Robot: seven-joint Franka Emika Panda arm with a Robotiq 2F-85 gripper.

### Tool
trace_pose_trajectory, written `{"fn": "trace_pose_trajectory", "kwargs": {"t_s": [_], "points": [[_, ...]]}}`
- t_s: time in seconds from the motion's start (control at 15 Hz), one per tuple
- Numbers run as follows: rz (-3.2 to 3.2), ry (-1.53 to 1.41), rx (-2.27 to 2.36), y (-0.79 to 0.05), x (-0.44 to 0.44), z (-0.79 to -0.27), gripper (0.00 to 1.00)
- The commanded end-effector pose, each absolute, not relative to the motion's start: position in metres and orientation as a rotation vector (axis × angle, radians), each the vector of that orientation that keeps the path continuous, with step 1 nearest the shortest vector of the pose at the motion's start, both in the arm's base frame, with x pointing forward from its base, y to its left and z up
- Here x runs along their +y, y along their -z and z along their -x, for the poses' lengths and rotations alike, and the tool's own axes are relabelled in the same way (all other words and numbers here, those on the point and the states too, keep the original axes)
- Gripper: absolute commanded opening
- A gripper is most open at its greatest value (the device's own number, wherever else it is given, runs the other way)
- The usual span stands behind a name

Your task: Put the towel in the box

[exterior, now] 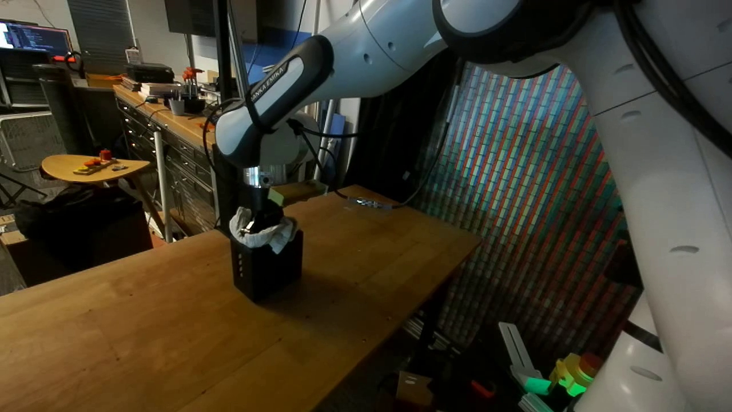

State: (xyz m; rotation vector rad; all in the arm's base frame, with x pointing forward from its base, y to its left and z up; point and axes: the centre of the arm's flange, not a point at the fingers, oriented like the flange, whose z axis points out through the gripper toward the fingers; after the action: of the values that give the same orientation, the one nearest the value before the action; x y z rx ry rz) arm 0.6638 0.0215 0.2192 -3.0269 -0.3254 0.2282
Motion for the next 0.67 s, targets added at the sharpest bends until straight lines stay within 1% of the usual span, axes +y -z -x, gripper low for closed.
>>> {"fn": "trace_pose_trajectory", "kwargs": {"t_s": [0.0,0.53,0.6], "points": [[3.076,-0.168,-0.41,-0.259,0.024,-0.657,0.05],[3.193,-0.117,-0.606,-0.339,0.057,-0.68,0.04],[3.197,-0.116,-0.611,-0.344,0.063,-0.685,0.05]]}}
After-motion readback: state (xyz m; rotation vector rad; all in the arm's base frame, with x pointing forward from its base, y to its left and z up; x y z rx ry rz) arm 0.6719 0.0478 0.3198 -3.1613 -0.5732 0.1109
